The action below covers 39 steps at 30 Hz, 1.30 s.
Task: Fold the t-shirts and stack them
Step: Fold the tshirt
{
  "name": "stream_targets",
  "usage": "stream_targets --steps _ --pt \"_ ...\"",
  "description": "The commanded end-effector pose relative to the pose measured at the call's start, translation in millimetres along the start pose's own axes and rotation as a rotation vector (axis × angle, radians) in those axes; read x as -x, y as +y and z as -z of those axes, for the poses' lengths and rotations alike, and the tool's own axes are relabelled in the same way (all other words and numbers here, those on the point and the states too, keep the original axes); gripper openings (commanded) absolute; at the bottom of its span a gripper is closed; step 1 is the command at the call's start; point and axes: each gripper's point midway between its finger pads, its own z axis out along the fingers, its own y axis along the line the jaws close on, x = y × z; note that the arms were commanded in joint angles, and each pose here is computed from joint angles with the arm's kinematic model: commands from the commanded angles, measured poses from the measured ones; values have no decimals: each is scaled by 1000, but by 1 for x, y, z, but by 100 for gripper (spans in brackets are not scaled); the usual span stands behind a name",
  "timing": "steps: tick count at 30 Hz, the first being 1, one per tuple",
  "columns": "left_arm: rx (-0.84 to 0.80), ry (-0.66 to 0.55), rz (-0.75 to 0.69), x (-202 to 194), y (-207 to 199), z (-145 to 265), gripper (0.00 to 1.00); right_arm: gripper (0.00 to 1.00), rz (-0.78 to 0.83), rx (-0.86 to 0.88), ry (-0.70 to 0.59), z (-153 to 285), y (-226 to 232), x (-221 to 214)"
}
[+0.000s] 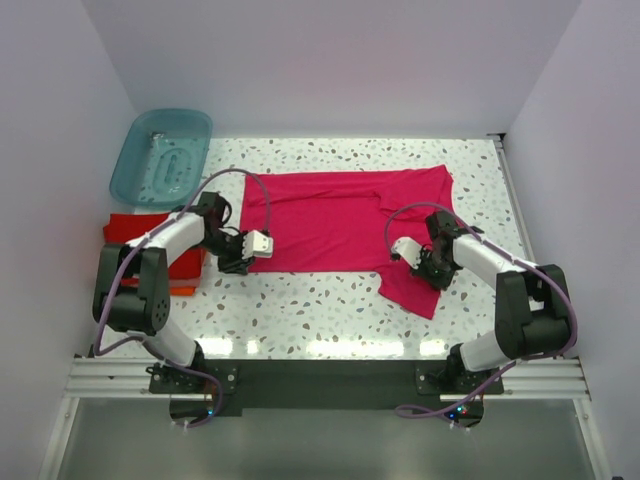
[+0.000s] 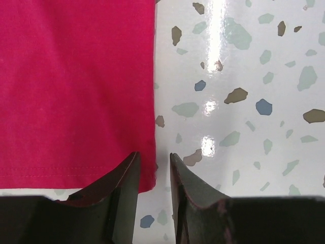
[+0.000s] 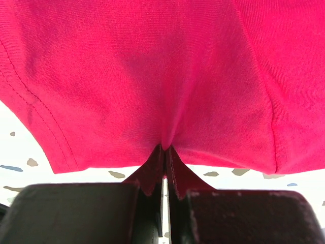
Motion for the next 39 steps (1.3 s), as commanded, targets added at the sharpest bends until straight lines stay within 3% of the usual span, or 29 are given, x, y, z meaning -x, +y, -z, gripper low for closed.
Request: stream_targets --steps 1,13,17,19,24,31,39 --pt "35 0 -85 5 6 6 34 0 -7 27 -16 4 3 5" --pt "13 147 -69 -39 -1 -13 34 0 -10 40 -10 3 0 8" --pt "8 169 -63 -45 -2 -16 28 0 -5 54 -19 8 7 6" --pt "8 176 -67 -47 -3 -15 20 0 -6 61 -36 12 13 7" --pt "26 137 -78 -34 -4 -8 0 0 -29 80 -62 27 29 3" --pt "52 57 -81 -2 -4 17 0 0 -44 57 -94 55 38 2" --pt "88 17 -32 7 17 36 0 0 -29 5 -102 68 10 12"
